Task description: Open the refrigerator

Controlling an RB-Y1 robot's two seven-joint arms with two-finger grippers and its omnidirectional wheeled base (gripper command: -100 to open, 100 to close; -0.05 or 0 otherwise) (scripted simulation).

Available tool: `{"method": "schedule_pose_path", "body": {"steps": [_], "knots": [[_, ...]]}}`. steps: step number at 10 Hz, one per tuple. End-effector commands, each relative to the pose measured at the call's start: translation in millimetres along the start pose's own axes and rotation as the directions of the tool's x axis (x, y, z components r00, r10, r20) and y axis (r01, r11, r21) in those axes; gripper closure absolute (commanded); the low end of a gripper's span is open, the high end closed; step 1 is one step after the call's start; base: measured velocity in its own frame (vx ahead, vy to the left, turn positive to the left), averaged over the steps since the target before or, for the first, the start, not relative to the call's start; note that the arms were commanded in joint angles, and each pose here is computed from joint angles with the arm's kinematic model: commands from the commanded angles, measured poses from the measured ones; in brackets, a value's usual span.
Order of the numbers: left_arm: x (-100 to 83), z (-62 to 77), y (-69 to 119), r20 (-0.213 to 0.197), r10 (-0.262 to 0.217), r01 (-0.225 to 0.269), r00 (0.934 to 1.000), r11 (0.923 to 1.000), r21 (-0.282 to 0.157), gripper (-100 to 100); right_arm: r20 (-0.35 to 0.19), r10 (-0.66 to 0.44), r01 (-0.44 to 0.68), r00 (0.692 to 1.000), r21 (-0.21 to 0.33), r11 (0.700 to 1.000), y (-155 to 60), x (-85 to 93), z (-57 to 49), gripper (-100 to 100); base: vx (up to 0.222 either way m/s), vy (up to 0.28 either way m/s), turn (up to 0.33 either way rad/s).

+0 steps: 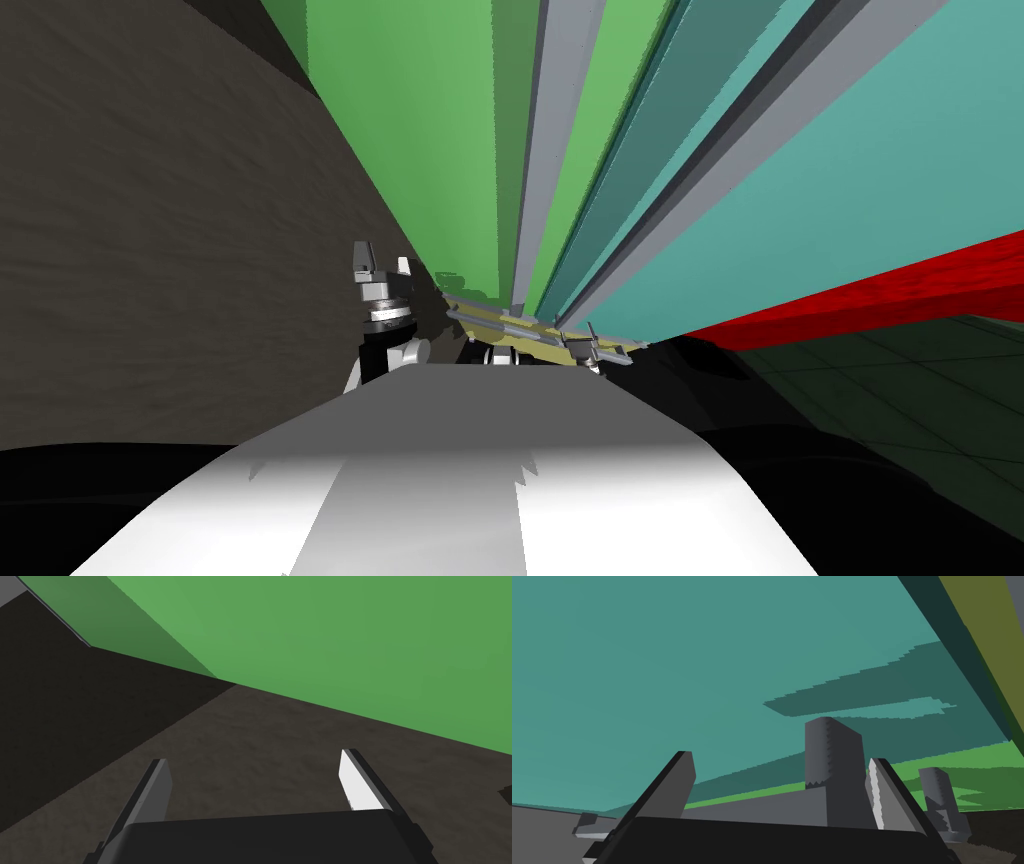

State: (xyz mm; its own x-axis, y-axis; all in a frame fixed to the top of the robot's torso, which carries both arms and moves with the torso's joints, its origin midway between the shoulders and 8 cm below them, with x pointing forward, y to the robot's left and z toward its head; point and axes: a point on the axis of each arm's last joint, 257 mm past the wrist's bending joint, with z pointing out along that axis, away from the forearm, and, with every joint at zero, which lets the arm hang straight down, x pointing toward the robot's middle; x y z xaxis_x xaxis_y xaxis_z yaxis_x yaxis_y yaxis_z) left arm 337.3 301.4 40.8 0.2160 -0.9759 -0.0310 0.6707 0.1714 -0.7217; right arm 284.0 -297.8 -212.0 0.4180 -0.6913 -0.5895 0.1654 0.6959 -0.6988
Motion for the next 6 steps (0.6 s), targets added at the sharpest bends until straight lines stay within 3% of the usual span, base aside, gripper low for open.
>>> {"method": "schedule_pose_path", "body": {"steps": [1, 4, 5, 6], "knots": [[0.0, 0.0, 0.0, 0.0, 0.0, 0.0, 1.0, 1.0, 0.0, 0, 0.013, 0.002, -0.002, 1.0, 0.003, 1.0, -1, -3.5, 2.5, -100, 0.0, 0.0, 0.0], [0.0, 0.0, 0.0, 0.0, 0.0, 0.0, 1.0, 1.0, 0.0, 0, 0.013, 0.002, -0.002, 1.0, 0.003, 1.0, -1, -3.5, 2.5, -100, 0.0, 0.0, -0.001], [0.0, 0.0, 0.0, 0.0, 0.0, 0.0, 1.0, 1.0, 0.0, 0, 0.004, 0.011, -0.011, 1.0, 0.027, 1.0, 8, 3.0, 21.3, -100, -0.071, -0.034, -0.059], [0.0, 0.0, 0.0, 0.0, 0.0, 0.0, 1.0, 1.0, 0.0, 0, 0.01, 0.011, -0.011, 1.0, 0.027, 1.0, 9, 1.4, 23.4, -100, -0.071, -0.041, -0.041]]}}
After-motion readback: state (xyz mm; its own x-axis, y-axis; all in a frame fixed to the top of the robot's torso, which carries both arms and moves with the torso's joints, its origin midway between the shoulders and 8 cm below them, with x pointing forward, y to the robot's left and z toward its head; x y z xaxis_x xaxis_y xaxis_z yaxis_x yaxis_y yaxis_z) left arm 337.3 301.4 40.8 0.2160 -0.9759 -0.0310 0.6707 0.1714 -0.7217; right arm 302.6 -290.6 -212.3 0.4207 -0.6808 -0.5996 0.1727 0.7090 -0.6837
